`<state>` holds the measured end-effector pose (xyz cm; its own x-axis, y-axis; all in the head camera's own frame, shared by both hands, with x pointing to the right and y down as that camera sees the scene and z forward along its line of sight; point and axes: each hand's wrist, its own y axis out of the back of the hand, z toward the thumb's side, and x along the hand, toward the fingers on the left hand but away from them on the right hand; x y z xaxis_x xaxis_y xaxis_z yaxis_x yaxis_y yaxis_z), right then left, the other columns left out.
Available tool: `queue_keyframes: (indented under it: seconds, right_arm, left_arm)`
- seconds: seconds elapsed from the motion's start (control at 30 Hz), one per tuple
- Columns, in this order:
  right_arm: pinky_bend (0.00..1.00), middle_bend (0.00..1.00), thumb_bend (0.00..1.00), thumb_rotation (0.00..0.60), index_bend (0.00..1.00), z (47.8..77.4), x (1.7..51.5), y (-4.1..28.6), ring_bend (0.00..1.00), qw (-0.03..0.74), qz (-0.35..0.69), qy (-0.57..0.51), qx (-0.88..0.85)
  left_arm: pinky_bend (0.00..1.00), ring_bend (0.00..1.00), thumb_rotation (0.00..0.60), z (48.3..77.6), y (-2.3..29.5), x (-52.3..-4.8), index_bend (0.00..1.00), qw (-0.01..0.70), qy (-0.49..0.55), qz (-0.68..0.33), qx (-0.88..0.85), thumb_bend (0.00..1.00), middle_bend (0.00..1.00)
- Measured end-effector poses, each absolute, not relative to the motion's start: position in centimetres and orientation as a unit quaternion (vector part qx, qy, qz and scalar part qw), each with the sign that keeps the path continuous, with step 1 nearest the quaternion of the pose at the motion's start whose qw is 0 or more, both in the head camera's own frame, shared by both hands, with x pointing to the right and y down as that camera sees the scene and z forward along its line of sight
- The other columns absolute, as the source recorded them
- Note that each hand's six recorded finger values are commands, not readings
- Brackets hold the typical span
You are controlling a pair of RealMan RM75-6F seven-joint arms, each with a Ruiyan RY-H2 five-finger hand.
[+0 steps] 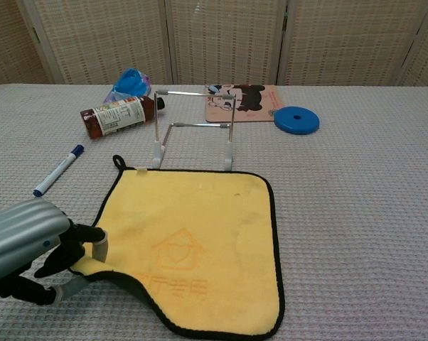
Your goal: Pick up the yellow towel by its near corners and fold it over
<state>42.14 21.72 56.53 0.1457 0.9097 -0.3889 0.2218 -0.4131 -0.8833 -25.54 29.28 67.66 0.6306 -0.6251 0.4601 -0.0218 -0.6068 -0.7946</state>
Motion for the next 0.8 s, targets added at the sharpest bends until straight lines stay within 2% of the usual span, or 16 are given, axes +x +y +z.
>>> queue_keyframes:
  seconds: [0.23,0.4,0.47,0.5,0.57,0.63,0.67,0.8]
  right_arm:
    - [0.30,0.36,0.40,0.600,0.32,56.7,41.2,22.0,0.27,0.355,0.494,-0.402,-0.684]
    - [0.30,0.38,0.40,0.600,0.32,57.1,38.2,22.5,0.28,0.373,0.467,-0.364,-0.714]
    - [0.31,0.42,0.40,0.600,0.32,57.4,36.4,22.6,0.32,0.382,0.449,-0.343,-0.731]
    - [0.34,0.45,0.40,0.600,0.32,57.6,35.6,22.7,0.36,0.386,0.441,-0.333,-0.738]
    - [0.48,0.55,0.39,0.600,0.32,58.1,33.6,22.7,0.46,0.394,0.425,-0.309,-0.754]
    - [0.73,0.69,0.38,0.600,0.32,58.5,31.9,22.9,0.62,0.400,0.411,-0.289,-0.766]
    - [0.81,0.74,0.37,0.600,0.33,58.9,30.8,23.0,0.68,0.402,0.402,-0.276,-0.775]
    - [0.97,0.83,0.35,0.600,0.33,60.2,27.2,23.8,0.81,0.401,0.375,-0.231,-0.803]
  left_arm:
    - [0.90,0.76,0.600,67.7,29.2,-25.3,0.60,0.395,0.205,-0.376,-0.813,0.45,0.94]
    - [0.90,0.77,0.600,67.6,29.3,-25.2,0.61,0.395,0.205,-0.374,-0.814,0.45,0.94]
    - [0.90,0.77,0.600,67.5,29.3,-25.2,0.61,0.394,0.206,-0.375,-0.814,0.45,0.94]
    - [0.90,0.77,0.600,67.5,29.4,-25.2,0.60,0.394,0.206,-0.374,-0.814,0.45,0.94]
    - [0.90,0.77,0.600,67.5,29.4,-25.2,0.60,0.394,0.206,-0.374,-0.814,0.45,0.94]
    - [0.90,0.77,0.600,67.4,29.4,-25.2,0.60,0.394,0.206,-0.374,-0.814,0.45,0.94]
    - [0.90,0.77,0.600,67.4,29.4,-25.1,0.60,0.393,0.207,-0.374,-0.814,0.45,0.94]
    - [0.90,0.77,0.600,67.4,29.5,-25.1,0.60,0.392,0.208,-0.374,-0.814,0.45,0.94]
